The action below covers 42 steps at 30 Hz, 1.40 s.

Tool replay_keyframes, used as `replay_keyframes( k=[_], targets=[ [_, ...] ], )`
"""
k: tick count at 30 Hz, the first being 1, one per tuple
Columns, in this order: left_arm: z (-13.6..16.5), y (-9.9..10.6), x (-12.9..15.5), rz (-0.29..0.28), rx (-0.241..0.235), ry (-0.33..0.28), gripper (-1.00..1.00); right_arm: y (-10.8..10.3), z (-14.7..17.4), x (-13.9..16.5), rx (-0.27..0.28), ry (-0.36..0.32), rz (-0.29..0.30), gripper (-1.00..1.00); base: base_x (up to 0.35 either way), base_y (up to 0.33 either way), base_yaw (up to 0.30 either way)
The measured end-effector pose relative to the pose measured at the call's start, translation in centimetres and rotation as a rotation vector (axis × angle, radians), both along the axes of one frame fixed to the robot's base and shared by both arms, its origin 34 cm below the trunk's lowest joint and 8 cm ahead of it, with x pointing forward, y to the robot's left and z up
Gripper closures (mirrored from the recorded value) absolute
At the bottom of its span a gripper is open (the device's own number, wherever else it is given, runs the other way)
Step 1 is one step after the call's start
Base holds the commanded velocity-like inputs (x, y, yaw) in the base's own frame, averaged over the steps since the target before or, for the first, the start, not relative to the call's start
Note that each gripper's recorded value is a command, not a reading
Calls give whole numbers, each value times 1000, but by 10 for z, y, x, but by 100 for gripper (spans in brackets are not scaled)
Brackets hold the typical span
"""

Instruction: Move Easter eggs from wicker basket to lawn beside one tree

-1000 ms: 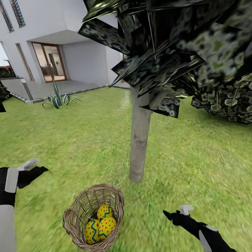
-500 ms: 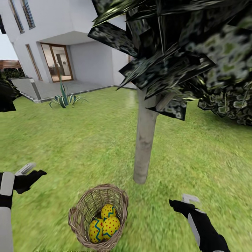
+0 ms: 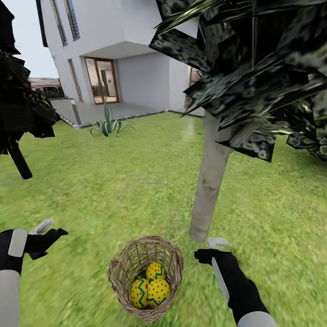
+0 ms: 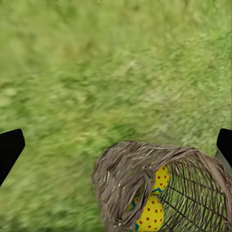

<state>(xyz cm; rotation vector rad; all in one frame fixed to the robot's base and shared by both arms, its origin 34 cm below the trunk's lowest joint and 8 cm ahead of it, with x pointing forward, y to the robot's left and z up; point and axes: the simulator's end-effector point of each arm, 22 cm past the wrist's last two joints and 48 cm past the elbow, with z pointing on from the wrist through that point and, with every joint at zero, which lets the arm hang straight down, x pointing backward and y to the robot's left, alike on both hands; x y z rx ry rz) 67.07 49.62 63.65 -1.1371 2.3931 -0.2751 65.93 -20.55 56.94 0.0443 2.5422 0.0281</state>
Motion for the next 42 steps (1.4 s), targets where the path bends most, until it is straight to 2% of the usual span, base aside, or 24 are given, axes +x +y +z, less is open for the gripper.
replay_keyframes(
  k=[3,10,11,12,14,18,22,25,31,42],
  targets=[
    [-1,1,0,0,2,2,-100,11,3,2,-41,-3,21,-100,0,0,300],
    [-3,1,0,0,4,5,-100,55,7,-1,-95,3,154,-100,0,0,300],
    [-3,1,0,0,3,4,-100,60,8,-2,-102,20,173,-100,0,0,298],
    [-3,0,0,0,2,4,-100,68,10,-6,-117,93,205,-100,0,0,298],
    [-4,0,0,-1,2,6,-100,71,11,-11,-128,146,221,-100,0,0,298],
    [-5,0,0,0,0,7,-100,80,18,-9,-129,169,242,-100,0,0,297],
    [-7,0,-1,0,0,11,-100,100,18,-10,-65,189,262,-100,0,0,297],
    [-8,-1,-1,0,1,16,-100,115,24,-5,-54,181,298,-100,0,0,296],
    [-8,-1,-1,3,-1,13,-100,117,25,-3,-59,179,312,-100,0,0,108],
    [-33,-22,0,-13,-31,14,-100,117,8,-4,-55,170,311,-100,0,0,3]
  ],
)
